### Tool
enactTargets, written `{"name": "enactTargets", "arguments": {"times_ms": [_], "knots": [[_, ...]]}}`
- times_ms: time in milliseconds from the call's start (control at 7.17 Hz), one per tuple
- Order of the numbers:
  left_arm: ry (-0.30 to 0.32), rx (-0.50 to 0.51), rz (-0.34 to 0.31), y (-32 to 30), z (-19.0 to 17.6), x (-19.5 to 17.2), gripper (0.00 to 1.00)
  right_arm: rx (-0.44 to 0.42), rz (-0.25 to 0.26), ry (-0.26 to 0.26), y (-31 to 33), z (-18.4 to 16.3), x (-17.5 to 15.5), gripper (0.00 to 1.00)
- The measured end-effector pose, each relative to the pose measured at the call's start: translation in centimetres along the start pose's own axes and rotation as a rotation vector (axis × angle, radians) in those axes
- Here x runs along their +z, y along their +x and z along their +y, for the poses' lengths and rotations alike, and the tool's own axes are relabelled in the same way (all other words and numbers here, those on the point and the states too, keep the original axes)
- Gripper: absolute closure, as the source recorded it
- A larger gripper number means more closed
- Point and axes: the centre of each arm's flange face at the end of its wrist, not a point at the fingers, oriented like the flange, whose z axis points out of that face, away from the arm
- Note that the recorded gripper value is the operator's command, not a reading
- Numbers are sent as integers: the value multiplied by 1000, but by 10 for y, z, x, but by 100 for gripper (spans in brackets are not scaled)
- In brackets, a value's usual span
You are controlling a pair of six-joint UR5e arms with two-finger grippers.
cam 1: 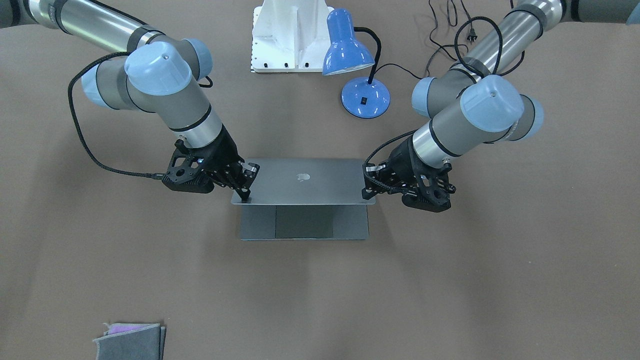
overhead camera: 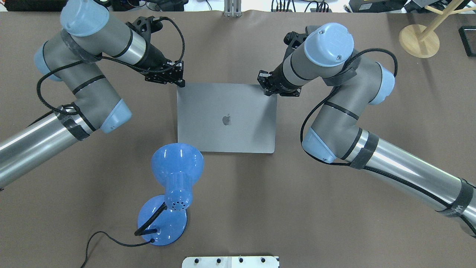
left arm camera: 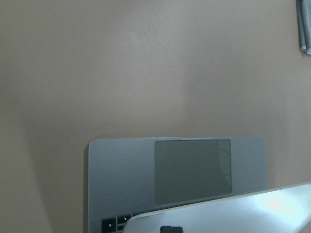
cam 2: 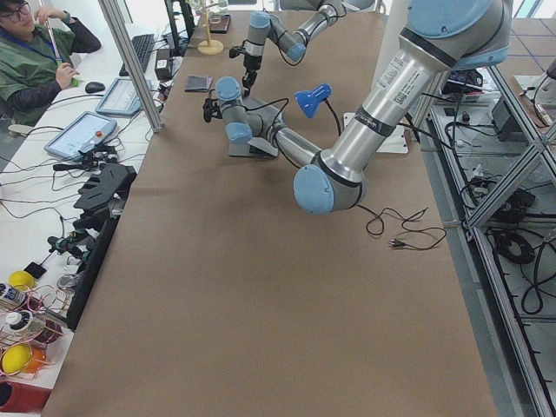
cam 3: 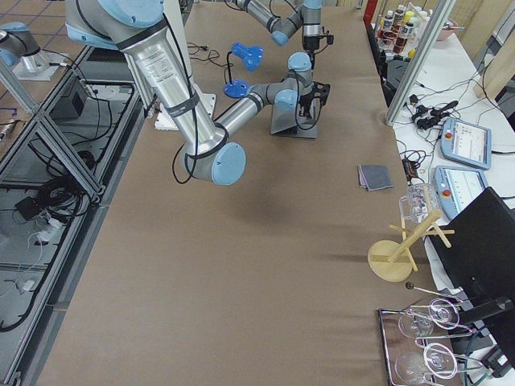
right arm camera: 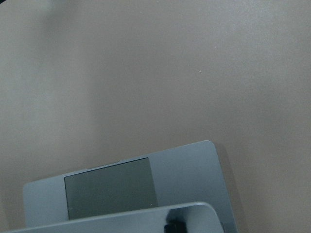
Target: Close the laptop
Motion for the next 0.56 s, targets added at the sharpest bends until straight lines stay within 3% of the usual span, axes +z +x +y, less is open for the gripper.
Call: {"name": "enactTargets", "arguments": {"times_ms": [558], "knots": [[66, -3, -96, -2, -6, 54, 100, 3, 62, -5, 5, -10, 35, 100]]}}
